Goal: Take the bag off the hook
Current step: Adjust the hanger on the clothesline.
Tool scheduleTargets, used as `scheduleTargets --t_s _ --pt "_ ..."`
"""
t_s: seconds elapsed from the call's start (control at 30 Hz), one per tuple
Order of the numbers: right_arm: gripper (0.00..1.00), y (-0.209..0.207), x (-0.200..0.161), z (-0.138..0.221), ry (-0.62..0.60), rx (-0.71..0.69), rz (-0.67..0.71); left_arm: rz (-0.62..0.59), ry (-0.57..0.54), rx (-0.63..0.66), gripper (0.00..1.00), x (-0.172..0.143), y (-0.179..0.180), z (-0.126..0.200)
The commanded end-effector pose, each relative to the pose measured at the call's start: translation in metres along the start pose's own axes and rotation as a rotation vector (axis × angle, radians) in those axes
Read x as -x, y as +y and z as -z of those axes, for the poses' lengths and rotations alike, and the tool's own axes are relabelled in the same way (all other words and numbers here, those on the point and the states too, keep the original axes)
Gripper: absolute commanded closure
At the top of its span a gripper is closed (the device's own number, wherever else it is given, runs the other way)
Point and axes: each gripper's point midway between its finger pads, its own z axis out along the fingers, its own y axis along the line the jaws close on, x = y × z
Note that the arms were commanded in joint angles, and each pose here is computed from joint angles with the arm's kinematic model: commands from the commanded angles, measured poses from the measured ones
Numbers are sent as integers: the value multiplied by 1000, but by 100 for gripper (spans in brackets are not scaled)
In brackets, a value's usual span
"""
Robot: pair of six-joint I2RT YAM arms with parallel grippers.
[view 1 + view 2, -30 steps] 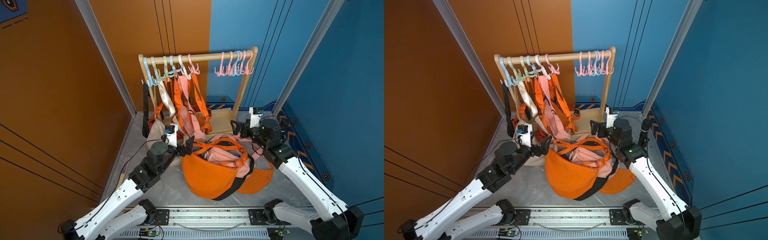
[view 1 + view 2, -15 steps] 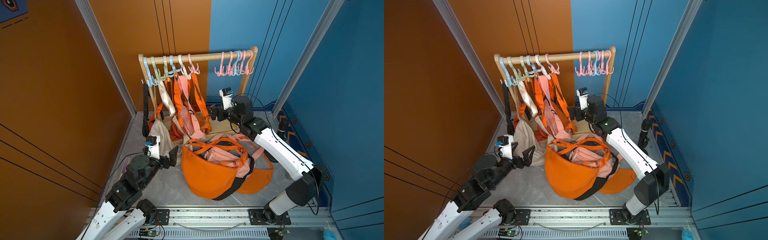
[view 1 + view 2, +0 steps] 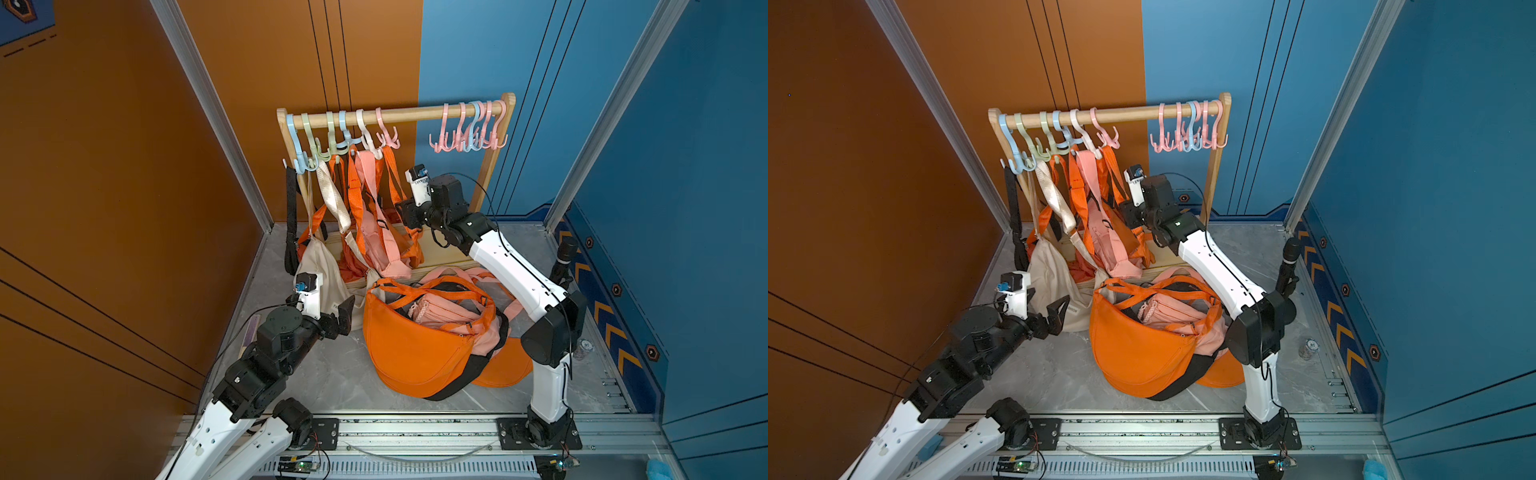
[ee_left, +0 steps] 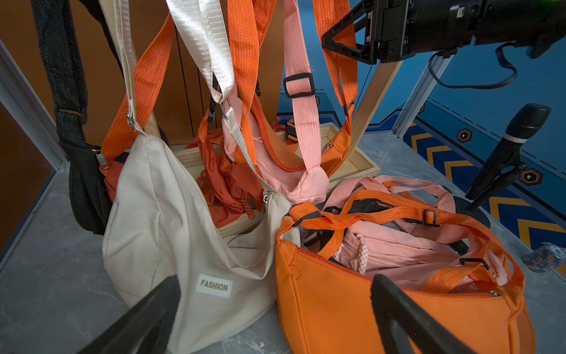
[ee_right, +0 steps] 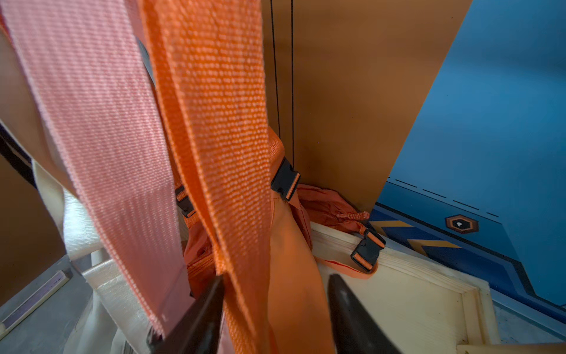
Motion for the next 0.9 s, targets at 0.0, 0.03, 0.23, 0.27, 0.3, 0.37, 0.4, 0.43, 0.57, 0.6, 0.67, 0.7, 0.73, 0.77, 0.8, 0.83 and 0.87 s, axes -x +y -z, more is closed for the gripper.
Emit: scheduleTargets --t_s 0.0,0.03,0.23,0.27,0.3,0.37,0.4,0.43,0.57,0.6,0.67,0.7,0.73,0.77,0.8,0.83,0.87 --pt "65 -8 6 1 1 -34 -13 -31 13 0 2 0 1 0" --pt "71 -8 6 1 0 -33 -18 -33 12 2 2 1 2 0" --pt "100 -12 6 4 1 -40 -20 -31 13 -2 2 6 1 -3" --pt "100 -12 6 6 0 -41 -18 -34 12 -5 2 7 0 -3" --pt "100 -14 8 9 -5 -46 -17 -40 13 -5 2 8 0 -3" --pt "100 -17 8 15 -11 -52 -18 -54 8 5 2 12 2 -3" --pt "100 -20 9 19 -17 -54 -20 -59 1 8 2 15 2 -3" --pt "100 -22 9 21 -19 -57 -21 -63 -3 11 2 18 2 -3" --pt "100 -36 8 33 -28 -76 -31 -60 -17 -7 2 32 -2 -7" --pt "100 -40 7 36 -29 -79 -36 -60 -16 -15 2 34 -5 -9" --pt "100 -48 7 42 -31 -88 -43 -57 -18 -29 2 40 -9 -14" --pt "100 -53 8 46 -36 -92 -48 -55 -17 -34 2 42 -10 -17" --pt "100 -57 7 48 -36 -97 -53 -54 -22 -39 2 46 -12 -20" --pt "100 -60 8 51 -42 -99 -58 -55 -27 -49 2 50 -15 -22" --pt "100 -65 7 54 -45 -103 -65 -57 -35 -55 2 56 -18 -25" --pt "100 -69 8 57 -49 -107 -70 -61 -42 -59 2 61 -20 -28" --pt "100 -74 9 60 -53 -112 -77 -69 -40 -59 2 64 -21 -33"
